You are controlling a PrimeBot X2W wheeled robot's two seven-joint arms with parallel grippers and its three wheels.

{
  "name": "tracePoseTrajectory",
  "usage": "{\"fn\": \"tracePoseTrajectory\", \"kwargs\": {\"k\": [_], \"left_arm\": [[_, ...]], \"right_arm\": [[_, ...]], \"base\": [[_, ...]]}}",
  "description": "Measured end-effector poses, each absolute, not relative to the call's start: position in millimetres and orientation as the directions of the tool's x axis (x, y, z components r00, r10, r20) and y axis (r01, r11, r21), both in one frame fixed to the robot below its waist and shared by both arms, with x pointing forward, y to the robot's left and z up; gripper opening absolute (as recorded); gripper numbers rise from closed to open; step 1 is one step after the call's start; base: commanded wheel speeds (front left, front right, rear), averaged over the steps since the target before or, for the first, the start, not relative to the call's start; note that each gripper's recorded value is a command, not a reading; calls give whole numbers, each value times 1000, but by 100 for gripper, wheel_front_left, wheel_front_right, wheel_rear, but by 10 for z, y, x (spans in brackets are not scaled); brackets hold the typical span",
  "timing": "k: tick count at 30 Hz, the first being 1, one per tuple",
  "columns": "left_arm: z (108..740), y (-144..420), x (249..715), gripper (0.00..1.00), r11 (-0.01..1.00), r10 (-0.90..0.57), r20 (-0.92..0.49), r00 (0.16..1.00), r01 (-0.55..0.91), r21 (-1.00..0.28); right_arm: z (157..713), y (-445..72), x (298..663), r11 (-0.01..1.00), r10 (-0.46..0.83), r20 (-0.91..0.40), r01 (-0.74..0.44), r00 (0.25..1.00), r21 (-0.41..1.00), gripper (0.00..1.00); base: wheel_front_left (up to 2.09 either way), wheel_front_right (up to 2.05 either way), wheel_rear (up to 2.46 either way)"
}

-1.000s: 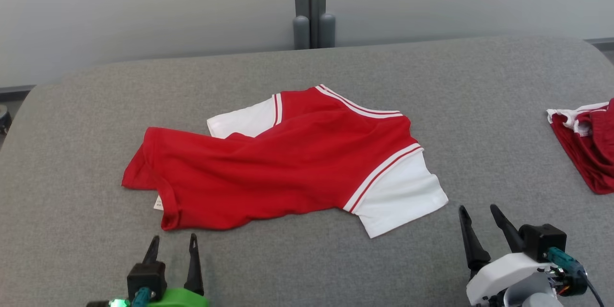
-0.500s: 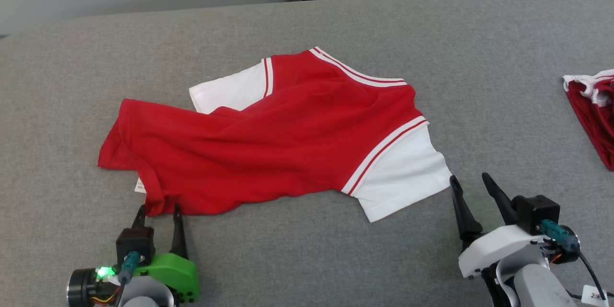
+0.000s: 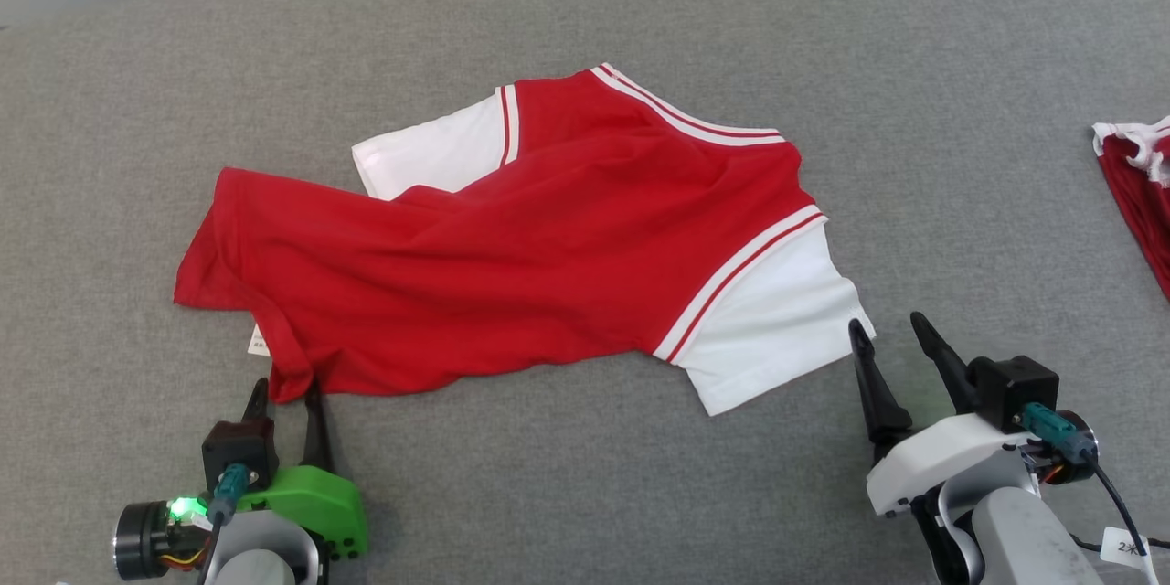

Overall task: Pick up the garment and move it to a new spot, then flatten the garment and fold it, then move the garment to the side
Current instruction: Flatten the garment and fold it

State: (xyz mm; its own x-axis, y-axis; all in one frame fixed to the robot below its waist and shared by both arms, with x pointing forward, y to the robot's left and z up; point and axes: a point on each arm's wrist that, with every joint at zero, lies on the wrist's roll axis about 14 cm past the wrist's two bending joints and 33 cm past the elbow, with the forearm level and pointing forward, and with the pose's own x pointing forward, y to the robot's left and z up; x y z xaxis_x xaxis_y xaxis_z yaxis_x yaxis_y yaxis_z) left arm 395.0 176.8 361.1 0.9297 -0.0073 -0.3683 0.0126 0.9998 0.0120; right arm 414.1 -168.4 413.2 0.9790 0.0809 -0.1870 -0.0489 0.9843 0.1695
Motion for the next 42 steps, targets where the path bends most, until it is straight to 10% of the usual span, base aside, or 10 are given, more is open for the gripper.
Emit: {"fn": "tracePoseTrajectory", "kwargs": {"k": [14, 15, 16, 18, 20, 26, 27, 28, 32, 42], "left_arm": [[3651, 1779, 3975, 85, 1000, -7, -352, 936, 10, 8], [3656, 1773, 3975, 86, 1000, -9, -350, 937, 13, 8], [3659, 1769, 3976, 86, 1000, -10, -349, 937, 14, 9], [3665, 1765, 3976, 88, 1000, -11, -347, 938, 15, 9], [3677, 1767, 3980, 89, 1000, -10, -343, 939, 14, 9], [3680, 1764, 3985, 88, 1000, -10, -341, 940, 14, 8], [3679, 1761, 3985, 78, 1000, -12, -342, 940, 15, 7], [3676, 1758, 3985, 46, 1000, -13, -342, 940, 16, 7], [3662, 1745, 3980, 0, 1000, -19, -347, 938, 22, 3], [3791, 1783, 4006, 0, 999, -11, -309, 951, 1, -33]], "right_arm": [[3945, -1493, 4198, 981, 140, -245, -102, 959, 163, 100], [3936, -1490, 4202, 981, 141, -248, -102, 958, 163, 96], [3933, -1489, 4207, 981, 141, -249, -103, 958, 162, 58], [3924, -1488, 4209, 981, 141, -252, -102, 957, 162, 44], [3907, -1493, 4202, 982, 140, -258, -100, 956, 161, 5], [3881, -1488, 4197, 982, 141, -267, -100, 953, 162, 0], [3884, -1489, 4202, 982, 141, -266, -100, 954, 162, 0], [3886, -1491, 4204, 982, 141, -265, -100, 954, 162, 0], [3892, -1497, 4207, 982, 139, -263, -97, 955, 164, 0], [4085, -1574, 4267, 980, 109, -203, -72, 973, 183, 0]], "base": [[0, 0, 0], [0, 0, 0], [0, 0, 0], [0, 0, 0], [0, 0, 0], [0, 0, 0], [0, 0, 0], [0, 0, 0], [0, 0, 0], [0, 0, 0]]}}
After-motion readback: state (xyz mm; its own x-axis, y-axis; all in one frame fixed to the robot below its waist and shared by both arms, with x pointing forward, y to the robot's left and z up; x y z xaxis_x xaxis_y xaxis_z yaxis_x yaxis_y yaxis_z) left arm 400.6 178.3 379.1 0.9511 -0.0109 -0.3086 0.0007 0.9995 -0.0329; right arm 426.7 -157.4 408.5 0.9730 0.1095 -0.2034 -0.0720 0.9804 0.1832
